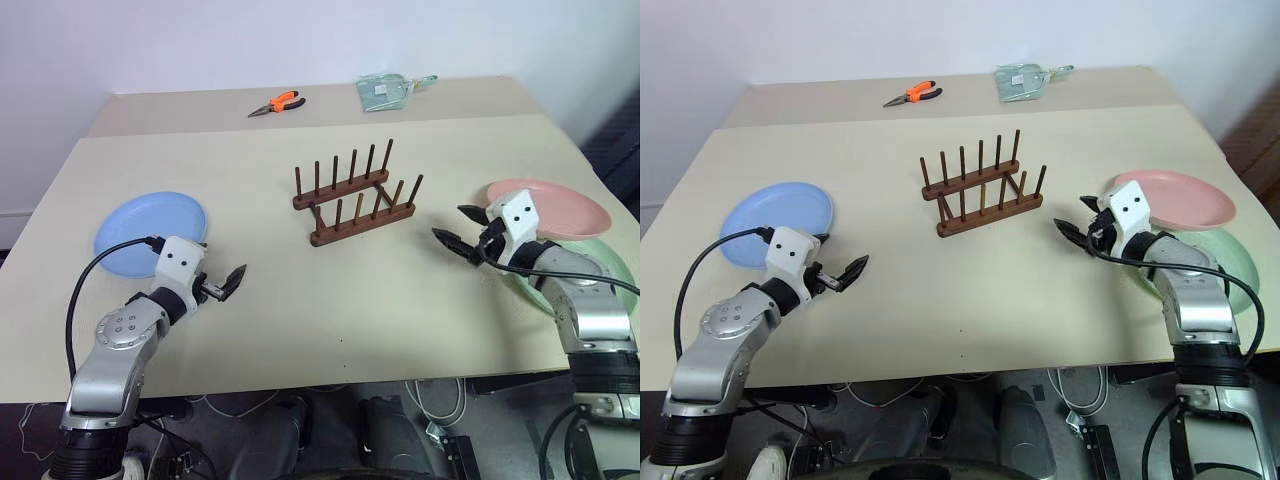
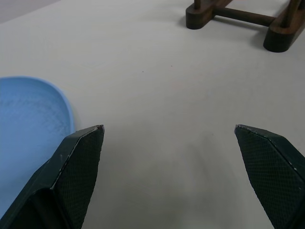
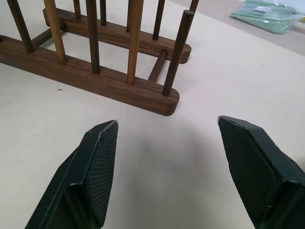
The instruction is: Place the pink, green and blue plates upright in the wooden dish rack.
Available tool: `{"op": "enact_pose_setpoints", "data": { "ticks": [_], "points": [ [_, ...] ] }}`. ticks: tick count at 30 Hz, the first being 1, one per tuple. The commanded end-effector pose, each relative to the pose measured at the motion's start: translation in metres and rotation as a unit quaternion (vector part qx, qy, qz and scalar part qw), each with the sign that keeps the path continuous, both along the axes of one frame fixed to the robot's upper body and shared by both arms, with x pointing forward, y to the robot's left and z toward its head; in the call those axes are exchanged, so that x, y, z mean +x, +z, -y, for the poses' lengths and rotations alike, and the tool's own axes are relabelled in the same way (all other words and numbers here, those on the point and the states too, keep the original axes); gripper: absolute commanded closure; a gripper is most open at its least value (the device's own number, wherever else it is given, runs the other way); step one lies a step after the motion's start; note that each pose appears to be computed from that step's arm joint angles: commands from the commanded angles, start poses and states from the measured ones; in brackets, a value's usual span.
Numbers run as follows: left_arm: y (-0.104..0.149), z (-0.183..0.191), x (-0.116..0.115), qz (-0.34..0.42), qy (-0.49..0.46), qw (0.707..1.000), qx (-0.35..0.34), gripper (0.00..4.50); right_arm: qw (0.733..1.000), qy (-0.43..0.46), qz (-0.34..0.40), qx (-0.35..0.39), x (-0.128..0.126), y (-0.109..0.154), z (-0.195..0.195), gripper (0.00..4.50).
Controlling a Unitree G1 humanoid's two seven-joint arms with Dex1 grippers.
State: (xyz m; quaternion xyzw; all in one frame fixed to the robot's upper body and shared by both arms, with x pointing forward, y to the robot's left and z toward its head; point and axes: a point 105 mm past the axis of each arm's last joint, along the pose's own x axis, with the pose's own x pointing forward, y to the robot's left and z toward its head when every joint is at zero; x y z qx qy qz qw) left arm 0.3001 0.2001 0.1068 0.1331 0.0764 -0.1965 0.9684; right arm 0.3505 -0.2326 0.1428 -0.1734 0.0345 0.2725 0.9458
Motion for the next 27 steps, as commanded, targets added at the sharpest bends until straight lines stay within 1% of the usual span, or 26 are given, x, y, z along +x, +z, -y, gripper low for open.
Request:
{"op": "enact_pose_setpoints", "data": {
  "ticks": [1,6,10,14,16,19,24,26,27],
  "points": [
    [0.008,0.005,-0.001,0.017,-0.009,1.0,0.001,0.0,0.999,0.012,0.03,-0.009,0.001,0.011,-0.01,1.11],
    [0.006,0.012,-0.001,0.013,-0.022,1.0,-0.001,0.0,0.999,0.015,0.026,-0.014,0.004,0.007,-0.013,1.11],
    [0.001,0.029,0.003,0.0,-0.067,0.998,-0.007,0.0,0.999,0.039,0.01,-0.008,-0.001,0.001,-0.026,0.07],
    [-0.007,0.057,0.021,-0.019,-0.131,0.991,0.001,0.0,0.999,0.041,0.019,-0.003,-0.007,-0.001,-0.039,0.07],
    [-0.014,0.077,0.037,-0.03,-0.172,0.985,0.018,0.0,0.999,0.04,0.033,-0.007,-0.01,-0.002,-0.045,0.07],
    [-0.022,0.112,0.063,-0.055,-0.23,0.972,0.02,0.0,0.999,0.019,0.048,-0.006,-0.015,-0.003,-0.045,0.07],
    [-0.034,0.134,0.08,-0.075,-0.269,0.959,0.041,0.0,0.998,0.006,0.057,-0.005,-0.026,-0.005,-0.051,0.07],
    [-0.036,0.144,0.084,-0.081,-0.286,0.954,0.035,0.0,0.998,-0.005,0.06,-0.007,-0.031,-0.006,-0.05,0.07],
    [-0.037,0.147,0.085,-0.083,-0.29,0.953,0.033,0.25,0.998,-0.011,0.061,-0.009,-0.033,-0.007,-0.049,0.01]
  ]
}}
